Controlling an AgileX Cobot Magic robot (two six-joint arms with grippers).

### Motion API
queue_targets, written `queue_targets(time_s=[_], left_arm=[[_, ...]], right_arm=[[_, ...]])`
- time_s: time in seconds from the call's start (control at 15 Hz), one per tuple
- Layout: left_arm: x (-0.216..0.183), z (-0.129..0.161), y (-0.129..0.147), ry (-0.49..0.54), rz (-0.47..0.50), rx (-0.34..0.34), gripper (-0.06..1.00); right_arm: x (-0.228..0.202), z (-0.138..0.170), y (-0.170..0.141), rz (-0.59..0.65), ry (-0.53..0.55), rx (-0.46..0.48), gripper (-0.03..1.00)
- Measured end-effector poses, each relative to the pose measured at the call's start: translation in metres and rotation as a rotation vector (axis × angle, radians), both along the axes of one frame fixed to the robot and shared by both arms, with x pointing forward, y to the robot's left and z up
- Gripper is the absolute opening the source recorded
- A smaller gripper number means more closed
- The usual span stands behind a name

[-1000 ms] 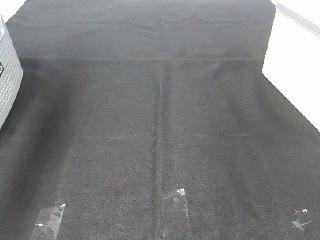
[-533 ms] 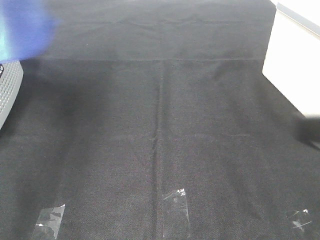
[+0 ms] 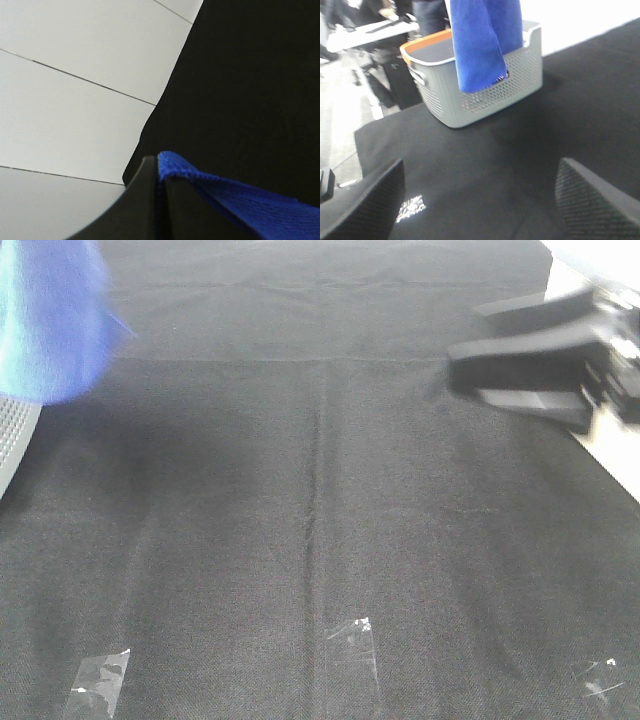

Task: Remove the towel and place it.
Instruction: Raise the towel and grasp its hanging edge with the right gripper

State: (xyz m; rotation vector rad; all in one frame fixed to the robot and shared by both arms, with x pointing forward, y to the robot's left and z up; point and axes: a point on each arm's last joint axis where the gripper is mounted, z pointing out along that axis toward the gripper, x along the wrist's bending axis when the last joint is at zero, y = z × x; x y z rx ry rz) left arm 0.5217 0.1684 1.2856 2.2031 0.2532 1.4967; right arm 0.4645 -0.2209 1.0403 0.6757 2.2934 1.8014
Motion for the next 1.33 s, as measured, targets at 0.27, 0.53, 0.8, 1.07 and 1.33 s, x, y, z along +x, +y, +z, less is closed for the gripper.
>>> queue_targets(time_s=[0.27,0.53,0.8,1.07,1.33], left_arm=[[-0.012,0.0,-0.023,0.004,-0.084,0.002,0.0],[-0.023,-0.001,-0.041,0.016,-0.148,0.006,0.0],[-0.028,-0.002,-0.048,0.027,-0.179,-0.002,0.0],[-0.029,-0.002,-0.049,0.035,-0.188,-0.014,0.0],[-0.029,-0.002,-0.05,0.035,-0.189,-0.014,0.0]], right_arm=[[0.032,-0.005,0.063,0.159,-0.022,-0.053,0.79],[0.058,-0.013,0.111,0.195,-0.028,-0.077,0.79],[0.088,-0.016,0.141,0.225,-0.024,-0.034,0.79],[0.095,-0.026,0.166,0.27,-0.015,-0.025,0.79],[0.099,-0.052,0.172,0.29,0.048,-0.037,0.79]])
